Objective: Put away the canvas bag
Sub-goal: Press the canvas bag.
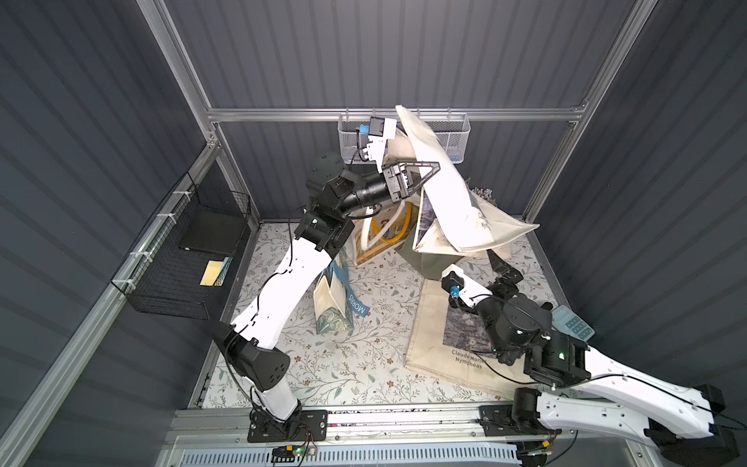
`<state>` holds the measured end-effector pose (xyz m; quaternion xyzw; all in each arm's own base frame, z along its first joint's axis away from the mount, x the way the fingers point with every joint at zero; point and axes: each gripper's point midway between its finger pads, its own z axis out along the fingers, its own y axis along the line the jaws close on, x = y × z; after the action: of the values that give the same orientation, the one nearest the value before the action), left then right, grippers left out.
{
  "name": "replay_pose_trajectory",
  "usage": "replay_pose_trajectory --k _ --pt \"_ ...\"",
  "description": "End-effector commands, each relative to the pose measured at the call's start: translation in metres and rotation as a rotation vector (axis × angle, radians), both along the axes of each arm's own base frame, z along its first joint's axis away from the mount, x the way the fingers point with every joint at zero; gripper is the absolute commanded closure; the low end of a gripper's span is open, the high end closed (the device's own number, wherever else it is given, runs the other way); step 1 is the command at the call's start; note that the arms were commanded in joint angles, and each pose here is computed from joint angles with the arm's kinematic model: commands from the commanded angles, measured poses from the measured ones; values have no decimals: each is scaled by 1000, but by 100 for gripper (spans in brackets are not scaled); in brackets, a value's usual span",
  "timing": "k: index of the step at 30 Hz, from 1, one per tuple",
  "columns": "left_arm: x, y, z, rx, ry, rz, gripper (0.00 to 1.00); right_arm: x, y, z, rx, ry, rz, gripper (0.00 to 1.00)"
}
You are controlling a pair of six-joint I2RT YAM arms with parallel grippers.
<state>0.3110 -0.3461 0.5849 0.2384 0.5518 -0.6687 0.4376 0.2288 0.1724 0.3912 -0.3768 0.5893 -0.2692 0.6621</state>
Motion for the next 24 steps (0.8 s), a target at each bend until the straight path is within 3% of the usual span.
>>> replay_pose_trajectory --k 1,8,15,24 --pt "-16 16 36 -52 -112 44 100 -2 -5 26 -8 -153 10 2" --pt "-13 19 43 -72 -84 67 100 7 -12 32 -21 -254 -74 1" --pt "-19 23 45 -60 -84 76 100 1 -31 65 78 -382 -129 1" --pt "-19 27 44 -41 -79 89 100 7 -31 57 52 -371 -134 1"
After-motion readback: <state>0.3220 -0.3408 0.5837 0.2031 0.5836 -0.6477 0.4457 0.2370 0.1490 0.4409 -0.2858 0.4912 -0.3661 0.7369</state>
